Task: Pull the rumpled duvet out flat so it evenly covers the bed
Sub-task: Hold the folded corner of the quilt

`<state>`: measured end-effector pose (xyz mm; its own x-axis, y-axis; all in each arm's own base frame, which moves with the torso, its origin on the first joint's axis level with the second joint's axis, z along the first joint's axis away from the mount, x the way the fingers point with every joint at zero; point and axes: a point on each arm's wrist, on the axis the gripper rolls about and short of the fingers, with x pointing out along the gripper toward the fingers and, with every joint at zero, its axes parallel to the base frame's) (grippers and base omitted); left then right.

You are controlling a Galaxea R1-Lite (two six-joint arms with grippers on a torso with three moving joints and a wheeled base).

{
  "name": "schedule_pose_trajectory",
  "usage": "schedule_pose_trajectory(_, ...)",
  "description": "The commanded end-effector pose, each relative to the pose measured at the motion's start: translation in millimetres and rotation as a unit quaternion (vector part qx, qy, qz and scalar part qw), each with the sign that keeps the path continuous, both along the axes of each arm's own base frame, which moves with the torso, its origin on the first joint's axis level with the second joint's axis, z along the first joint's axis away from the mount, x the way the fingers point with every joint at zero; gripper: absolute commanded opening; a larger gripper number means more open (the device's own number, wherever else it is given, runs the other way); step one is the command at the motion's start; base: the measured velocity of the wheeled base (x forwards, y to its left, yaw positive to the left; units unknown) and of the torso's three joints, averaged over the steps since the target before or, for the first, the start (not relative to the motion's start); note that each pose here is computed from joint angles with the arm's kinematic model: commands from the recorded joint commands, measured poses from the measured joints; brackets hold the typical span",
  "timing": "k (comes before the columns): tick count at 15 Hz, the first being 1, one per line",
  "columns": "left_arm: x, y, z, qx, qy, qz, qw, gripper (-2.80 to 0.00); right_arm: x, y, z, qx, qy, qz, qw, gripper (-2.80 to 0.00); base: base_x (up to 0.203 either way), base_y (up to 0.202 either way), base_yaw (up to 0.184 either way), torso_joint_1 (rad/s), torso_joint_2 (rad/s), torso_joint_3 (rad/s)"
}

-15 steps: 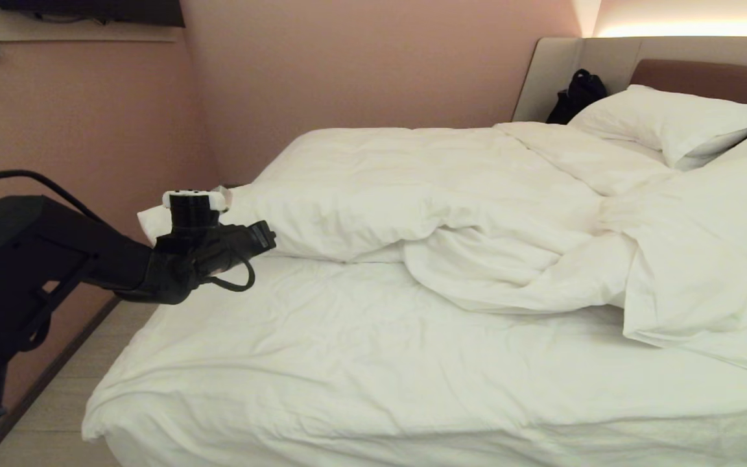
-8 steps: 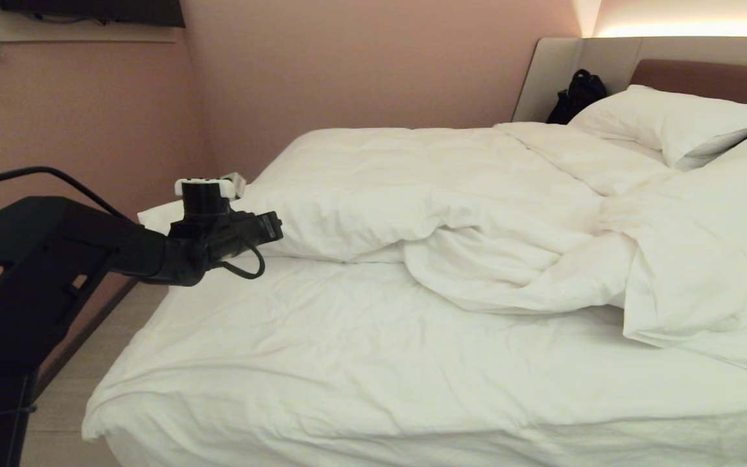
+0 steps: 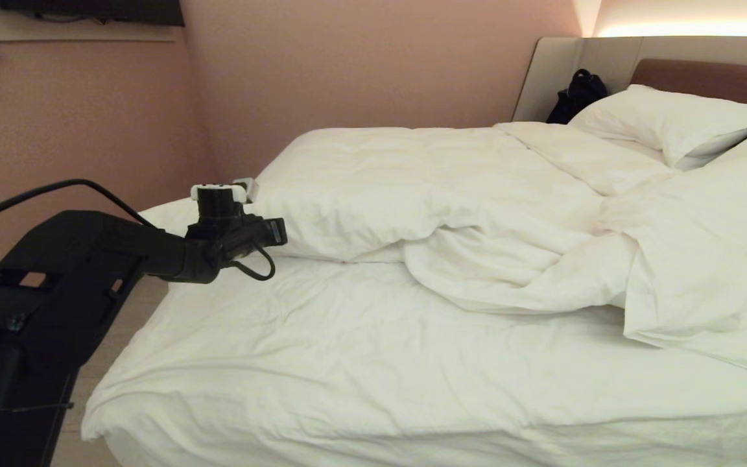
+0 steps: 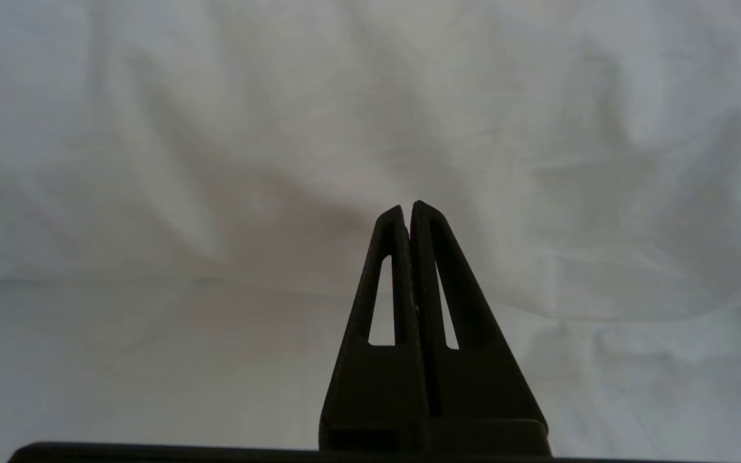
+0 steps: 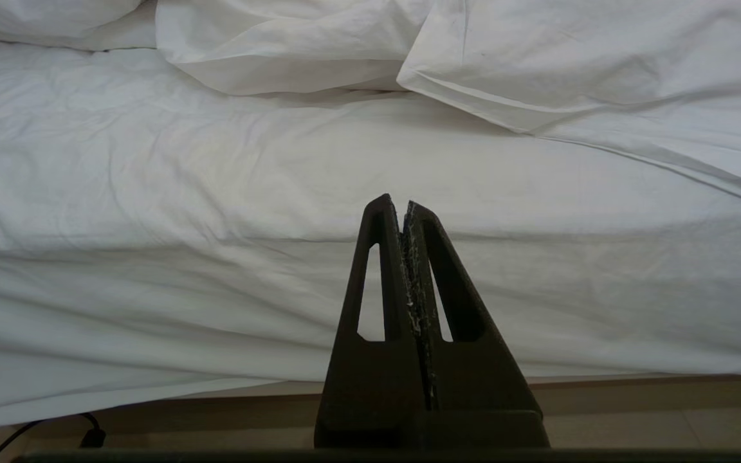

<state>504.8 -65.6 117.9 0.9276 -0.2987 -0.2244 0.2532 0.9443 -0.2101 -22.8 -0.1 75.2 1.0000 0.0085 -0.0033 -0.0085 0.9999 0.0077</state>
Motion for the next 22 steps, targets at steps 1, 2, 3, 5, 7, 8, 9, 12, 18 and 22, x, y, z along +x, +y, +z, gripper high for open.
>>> schedule_pose_trajectory(1,7.2,-0.9,-4.0,0.005,0.001,-0.001,1.0,-2.8,0.0,0.0,0.0,0.0,0.0,0.0,1.0,-2.8,0.0,0.0,0.0,0.0,0.0,0.0)
schedule_pose_trajectory(2,10.9,-1.4,-2.5,0.009,-0.002,-0.001,1.0,-2.8,0.0,0.0,0.0,0.0,0.0,0.0,1.0,-2.8,0.0,0.0,0.0,0.0,0.0,0.0)
schedule_pose_trajectory(3,14.8,-1.7,-2.2,0.012,-0.003,0.002,0.9999,-2.8,0.0,0.0,0.0,0.0,0.0,0.0,1.0,-2.8,0.0,0.0,0.0,0.0,0.0,0.0)
schedule_pose_trajectory(5,22.3,-2.7,-6.2,0.017,0.005,0.01,0.9998,-1.6,0.0,0.0,0.0,0.0,0.0,0.0,1.0,-2.8,0.0,0.0,0.0,0.0,0.0,0.0)
schedule_pose_trajectory(7,23.1,-3.0,-7.7,0.02,0.005,0.011,0.9997,0.0,0.0,0.0,0.0,0.0,0.0,0.0,1.0,-2.8,0.0,0.0,0.0,0.0,0.0,0.0)
schedule_pose_trajectory(8,22.9,-3.8,-6.5,0.02,0.003,0.01,0.9997,0.0,0.0,0.0,0.0,0.0,0.0,0.0,1.0,-2.8,0.0,0.0,0.0,0.0,0.0,0.0)
schedule_pose_trajectory(9,23.1,-3.8,-5.9,0.022,0.001,0.01,0.9997,0.0,0.0,0.0,0.0,0.0,0.0,0.0,1.0,-2.8,0.0,0.0,0.0,0.0,0.0,0.0)
schedule_pose_trajectory(12,22.3,-3.8,-1.9,0.022,-0.004,0.008,0.9997,0.0,0.0,0.0,0.0,0.0,0.0,0.0,1.0,-2.8,0.0,0.0,0.0,0.0,0.0,0.0)
schedule_pose_trajectory(18,25.6,-5.1,-14.7,0.04,0.0,-0.018,0.999,0.0,0.0,0.0,0.0,0.0,0.0,0.0,1.0,-2.8,0.0,0.0,0.0,0.0,0.0,0.0)
schedule_pose_trajectory(22,27.9,-8.9,-23.6,0.039,-0.003,-0.025,0.9989,0.0,0.0,0.0,0.0,0.0,0.0,0.0,1.0,-2.8,0.0,0.0,0.0,0.0,0.0,0.0)
